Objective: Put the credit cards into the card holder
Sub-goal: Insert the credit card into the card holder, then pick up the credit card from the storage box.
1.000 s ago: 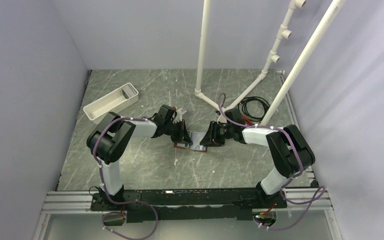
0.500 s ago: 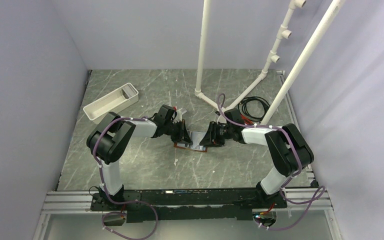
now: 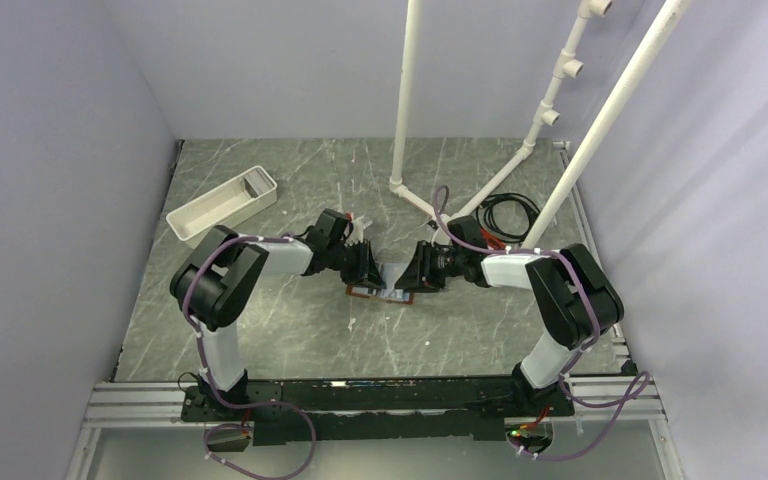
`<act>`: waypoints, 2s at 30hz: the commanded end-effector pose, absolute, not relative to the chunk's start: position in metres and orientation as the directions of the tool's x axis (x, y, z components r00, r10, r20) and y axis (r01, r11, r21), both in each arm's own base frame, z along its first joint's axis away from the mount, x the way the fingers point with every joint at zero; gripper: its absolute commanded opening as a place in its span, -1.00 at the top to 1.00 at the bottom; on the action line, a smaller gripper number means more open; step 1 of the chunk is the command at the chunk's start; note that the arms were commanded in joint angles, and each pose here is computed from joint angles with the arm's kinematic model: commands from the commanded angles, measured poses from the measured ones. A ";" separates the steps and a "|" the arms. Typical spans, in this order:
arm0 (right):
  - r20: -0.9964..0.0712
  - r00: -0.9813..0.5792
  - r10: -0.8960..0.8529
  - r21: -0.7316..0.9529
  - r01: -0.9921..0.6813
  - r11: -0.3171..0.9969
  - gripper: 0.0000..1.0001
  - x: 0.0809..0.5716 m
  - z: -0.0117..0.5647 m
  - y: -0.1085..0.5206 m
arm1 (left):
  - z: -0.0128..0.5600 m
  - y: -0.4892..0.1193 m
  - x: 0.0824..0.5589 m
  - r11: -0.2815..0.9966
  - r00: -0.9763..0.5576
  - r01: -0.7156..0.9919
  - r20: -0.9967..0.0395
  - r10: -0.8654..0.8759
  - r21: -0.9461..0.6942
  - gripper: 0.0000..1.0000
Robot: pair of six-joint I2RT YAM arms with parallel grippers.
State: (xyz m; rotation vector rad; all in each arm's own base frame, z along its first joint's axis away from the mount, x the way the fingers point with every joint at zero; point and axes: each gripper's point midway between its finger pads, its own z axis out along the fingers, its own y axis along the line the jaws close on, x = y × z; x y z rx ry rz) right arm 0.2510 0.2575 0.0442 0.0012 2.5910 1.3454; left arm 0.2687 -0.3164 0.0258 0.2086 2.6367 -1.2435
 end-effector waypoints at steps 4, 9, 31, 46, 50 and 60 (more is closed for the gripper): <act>-0.274 -0.959 0.066 0.828 -0.201 0.523 0.27 0.265 0.070 0.281 | 0.076 -0.291 0.279 0.606 -0.952 0.216 -0.302 -0.043 -0.766 0.27; -0.290 -0.956 0.031 0.831 -0.236 0.503 0.19 0.274 0.077 0.309 | 0.142 -0.242 0.284 0.546 -0.929 0.204 -0.337 -0.155 -0.813 0.15; -0.486 -0.869 -0.089 0.595 -0.404 0.694 -0.31 0.286 0.092 0.274 | 0.177 0.018 0.488 0.821 -0.554 -0.240 -0.621 -0.554 -0.518 -0.80; -0.461 -0.886 -0.044 0.623 -0.358 0.696 -0.31 0.287 0.080 0.247 | 0.095 0.022 0.563 0.736 -0.547 -0.294 -0.524 -0.653 -0.610 -0.76; -0.454 -0.890 -0.044 0.624 -0.353 0.697 -0.30 0.286 0.079 0.246 | 0.092 0.014 0.569 0.710 -0.554 -0.256 -0.502 -0.664 -0.656 -0.64; -0.447 -0.894 -0.040 0.633 -0.347 0.692 -0.29 0.286 0.077 0.246 | 0.101 0.007 0.569 0.677 -0.550 -0.214 -0.486 -0.679 -0.704 -0.07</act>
